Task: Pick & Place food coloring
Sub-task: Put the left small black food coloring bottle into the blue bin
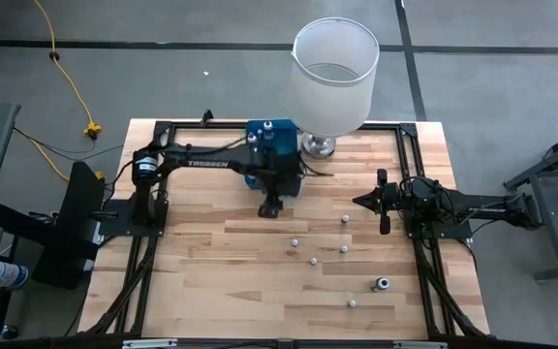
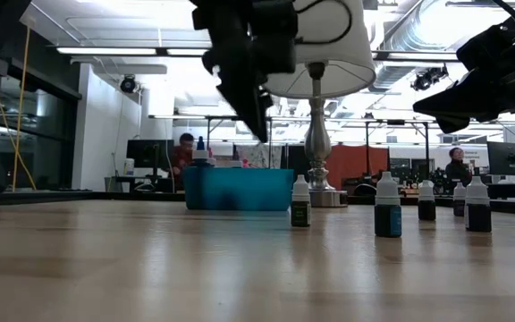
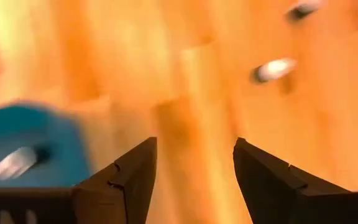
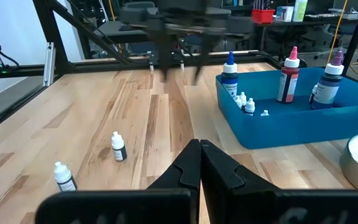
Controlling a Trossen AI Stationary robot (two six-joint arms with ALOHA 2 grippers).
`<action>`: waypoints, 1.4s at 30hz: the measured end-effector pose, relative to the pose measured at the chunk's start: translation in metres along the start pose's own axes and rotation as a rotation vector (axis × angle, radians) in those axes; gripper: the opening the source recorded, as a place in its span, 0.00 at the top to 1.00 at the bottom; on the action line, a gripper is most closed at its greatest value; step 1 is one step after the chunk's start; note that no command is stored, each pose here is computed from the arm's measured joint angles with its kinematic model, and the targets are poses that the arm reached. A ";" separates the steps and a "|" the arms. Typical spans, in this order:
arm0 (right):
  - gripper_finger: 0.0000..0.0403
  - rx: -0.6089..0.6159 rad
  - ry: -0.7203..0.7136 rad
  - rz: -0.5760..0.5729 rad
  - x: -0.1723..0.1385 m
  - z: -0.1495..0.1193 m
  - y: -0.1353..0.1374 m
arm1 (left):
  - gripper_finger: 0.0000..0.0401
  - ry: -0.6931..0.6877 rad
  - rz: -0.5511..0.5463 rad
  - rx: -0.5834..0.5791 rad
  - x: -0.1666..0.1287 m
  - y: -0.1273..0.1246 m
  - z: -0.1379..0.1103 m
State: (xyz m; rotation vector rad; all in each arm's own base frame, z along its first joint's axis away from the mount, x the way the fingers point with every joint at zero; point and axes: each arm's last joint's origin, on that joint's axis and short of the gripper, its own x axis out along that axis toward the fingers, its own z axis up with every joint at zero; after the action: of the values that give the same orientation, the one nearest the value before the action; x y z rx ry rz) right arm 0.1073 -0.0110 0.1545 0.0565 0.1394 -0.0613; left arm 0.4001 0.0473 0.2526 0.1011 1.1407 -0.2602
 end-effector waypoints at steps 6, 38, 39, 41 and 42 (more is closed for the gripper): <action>1.00 0.000 0.000 0.000 0.000 0.000 0.000 | 0.50 -0.089 -0.079 0.113 0.006 -0.034 0.018; 1.00 0.000 0.000 0.000 0.000 0.000 0.000 | 0.50 -0.036 0.068 -0.293 0.042 -0.085 0.044; 1.00 0.000 0.002 0.000 0.000 0.000 0.000 | 0.50 -0.029 0.071 -0.294 0.042 -0.087 0.044; 1.00 0.000 0.002 0.000 0.000 0.000 0.000 | 0.50 -0.022 0.074 -0.294 0.043 -0.087 0.043; 1.00 0.000 0.003 0.000 0.000 0.000 0.000 | 0.50 -0.016 0.075 -0.294 0.043 -0.087 0.043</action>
State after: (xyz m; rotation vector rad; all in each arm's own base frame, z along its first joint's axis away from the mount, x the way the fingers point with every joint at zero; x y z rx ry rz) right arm 0.1075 -0.0110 0.1541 0.0566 0.1427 -0.0612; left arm 0.4320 -0.0525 0.2363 -0.1178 1.1454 -0.0254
